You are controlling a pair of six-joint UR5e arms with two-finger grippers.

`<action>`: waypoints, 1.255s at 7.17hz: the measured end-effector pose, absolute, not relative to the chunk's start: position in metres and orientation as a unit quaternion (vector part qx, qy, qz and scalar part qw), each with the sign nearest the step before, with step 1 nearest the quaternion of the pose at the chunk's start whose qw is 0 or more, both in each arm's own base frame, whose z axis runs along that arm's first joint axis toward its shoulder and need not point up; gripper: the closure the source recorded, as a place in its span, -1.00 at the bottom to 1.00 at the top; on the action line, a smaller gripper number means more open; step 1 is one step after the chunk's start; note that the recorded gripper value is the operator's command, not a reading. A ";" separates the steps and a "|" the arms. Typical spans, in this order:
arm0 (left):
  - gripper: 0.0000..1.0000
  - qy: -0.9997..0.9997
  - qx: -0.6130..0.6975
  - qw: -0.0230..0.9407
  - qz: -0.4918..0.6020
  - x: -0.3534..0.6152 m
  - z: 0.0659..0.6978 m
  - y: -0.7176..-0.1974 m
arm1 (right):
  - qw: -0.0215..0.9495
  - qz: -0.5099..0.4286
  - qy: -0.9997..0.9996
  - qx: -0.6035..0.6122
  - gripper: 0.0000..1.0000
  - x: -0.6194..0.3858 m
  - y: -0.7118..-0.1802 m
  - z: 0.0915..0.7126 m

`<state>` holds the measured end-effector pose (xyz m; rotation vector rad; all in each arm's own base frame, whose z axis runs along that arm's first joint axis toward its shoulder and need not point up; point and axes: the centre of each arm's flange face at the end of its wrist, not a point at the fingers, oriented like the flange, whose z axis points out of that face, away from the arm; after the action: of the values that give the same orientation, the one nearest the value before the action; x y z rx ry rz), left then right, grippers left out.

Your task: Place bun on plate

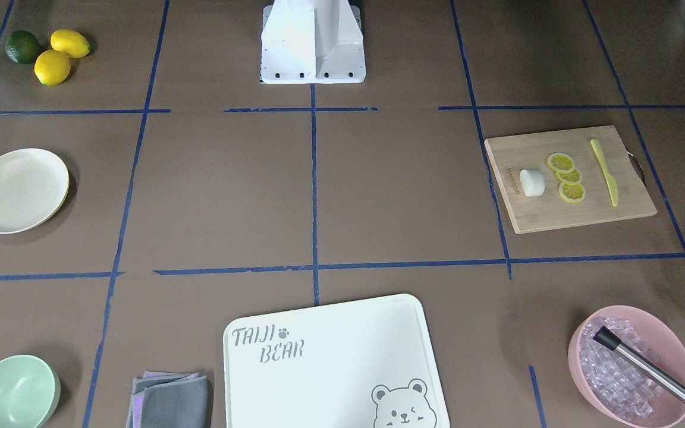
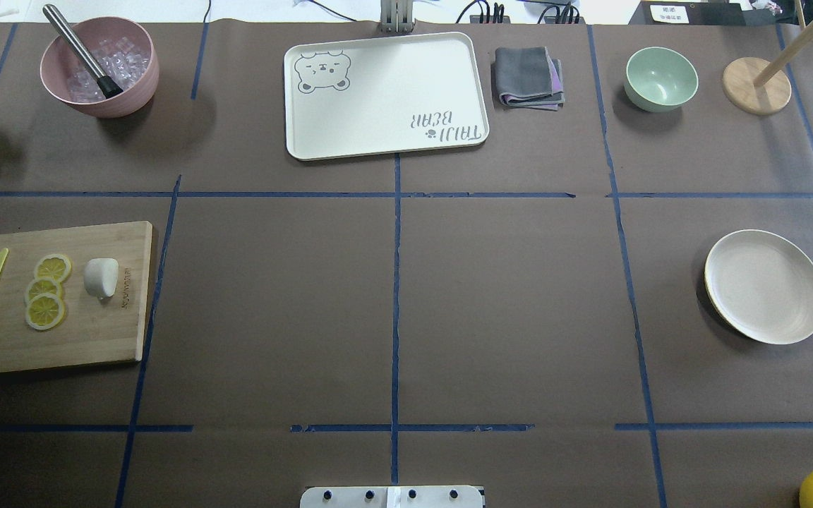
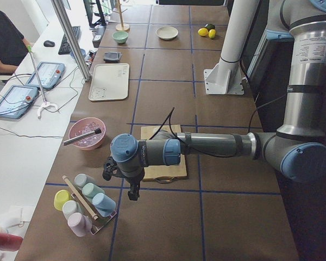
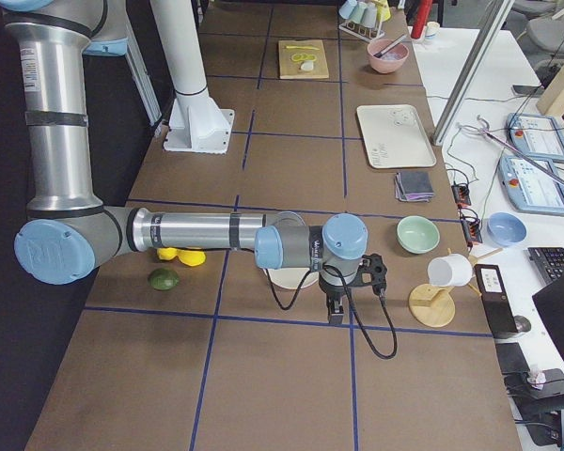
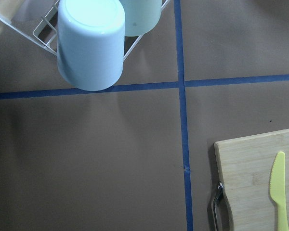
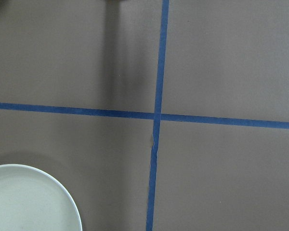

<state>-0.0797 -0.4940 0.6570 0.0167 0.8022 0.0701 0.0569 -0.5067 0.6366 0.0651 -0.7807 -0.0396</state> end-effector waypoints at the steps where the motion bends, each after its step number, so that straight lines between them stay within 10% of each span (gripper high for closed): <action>1: -1.00 0.390 0.009 0.920 0.034 -0.080 0.657 -0.494 | 0.924 -0.019 -0.379 0.033 -0.99 0.057 -0.507 0.635; 9: -1.00 0.391 0.011 0.920 0.035 -0.080 0.656 -0.494 | 0.927 0.001 -0.375 0.022 -0.99 0.050 -0.505 0.637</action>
<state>-0.0804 -0.4939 0.6559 0.0231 0.8037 0.0710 0.0505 -0.5052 0.6371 0.0455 -0.7692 0.0028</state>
